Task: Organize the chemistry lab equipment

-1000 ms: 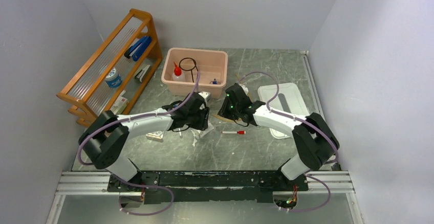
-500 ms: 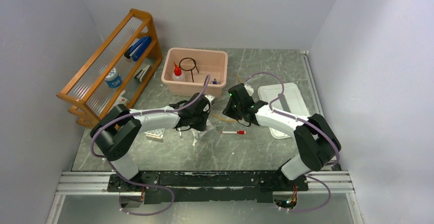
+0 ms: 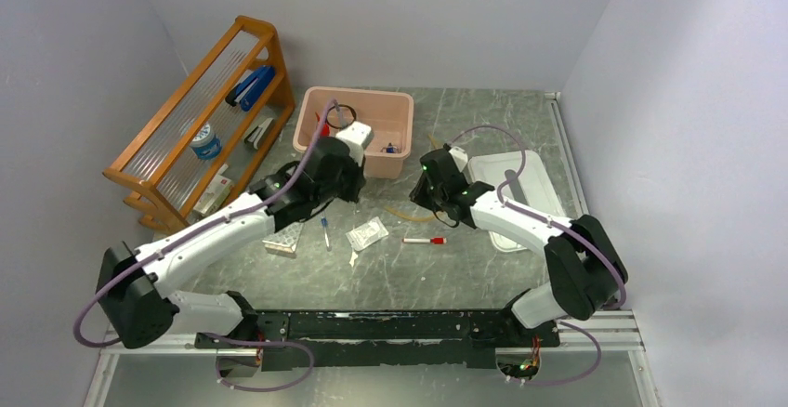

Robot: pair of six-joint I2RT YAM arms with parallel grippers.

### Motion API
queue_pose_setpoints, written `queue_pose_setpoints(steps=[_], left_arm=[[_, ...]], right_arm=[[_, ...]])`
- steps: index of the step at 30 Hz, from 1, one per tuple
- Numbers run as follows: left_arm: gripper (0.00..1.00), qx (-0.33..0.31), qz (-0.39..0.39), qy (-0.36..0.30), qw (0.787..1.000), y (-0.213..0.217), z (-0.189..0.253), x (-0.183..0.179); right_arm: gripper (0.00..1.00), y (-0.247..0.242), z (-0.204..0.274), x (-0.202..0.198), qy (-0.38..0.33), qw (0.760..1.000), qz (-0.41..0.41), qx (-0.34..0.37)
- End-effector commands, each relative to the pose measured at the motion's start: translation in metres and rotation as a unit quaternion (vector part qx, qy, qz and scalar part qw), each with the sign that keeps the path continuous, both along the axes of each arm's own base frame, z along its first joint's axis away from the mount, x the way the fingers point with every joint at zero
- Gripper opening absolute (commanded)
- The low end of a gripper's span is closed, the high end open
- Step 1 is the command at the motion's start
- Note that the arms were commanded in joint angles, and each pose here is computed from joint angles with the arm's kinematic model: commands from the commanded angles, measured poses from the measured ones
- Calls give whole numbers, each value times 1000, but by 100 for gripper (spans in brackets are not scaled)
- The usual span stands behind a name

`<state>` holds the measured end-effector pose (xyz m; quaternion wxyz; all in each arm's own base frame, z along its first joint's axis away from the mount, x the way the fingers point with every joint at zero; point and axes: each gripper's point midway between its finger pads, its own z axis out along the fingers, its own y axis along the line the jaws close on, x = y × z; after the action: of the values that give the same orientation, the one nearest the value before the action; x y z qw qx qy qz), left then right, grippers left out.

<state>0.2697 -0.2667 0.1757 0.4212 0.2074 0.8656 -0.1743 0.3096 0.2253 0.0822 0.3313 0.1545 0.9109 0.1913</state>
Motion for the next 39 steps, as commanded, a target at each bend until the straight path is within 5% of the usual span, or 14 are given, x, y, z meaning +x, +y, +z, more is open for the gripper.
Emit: queue_pose_setpoints(steps=[1, 8, 17, 24, 32, 39], left_arm=[[5, -23, 31, -122, 992, -5, 85, 41], [5, -14, 13, -126, 992, -53, 100, 126], [5, -21, -1, -27, 999, -82, 22, 215], [5, -25, 13, 11, 1000, -84, -36, 234], [20, -20, 13, 50, 998, -94, -86, 241], [44, -56, 1, 26, 998, -94, -36, 233]], right_arm=[[28, -12, 18, 20, -37, 999, -13, -13], [28, -33, 18, 40, -49, 998, -13, -38], [29, -48, 6, 39, -54, 996, -14, -74], [29, -48, -6, 40, -38, 996, -18, -76], [30, -43, -4, 42, -34, 996, -2, -80], [33, -25, 0, 38, -42, 994, 64, -75]])
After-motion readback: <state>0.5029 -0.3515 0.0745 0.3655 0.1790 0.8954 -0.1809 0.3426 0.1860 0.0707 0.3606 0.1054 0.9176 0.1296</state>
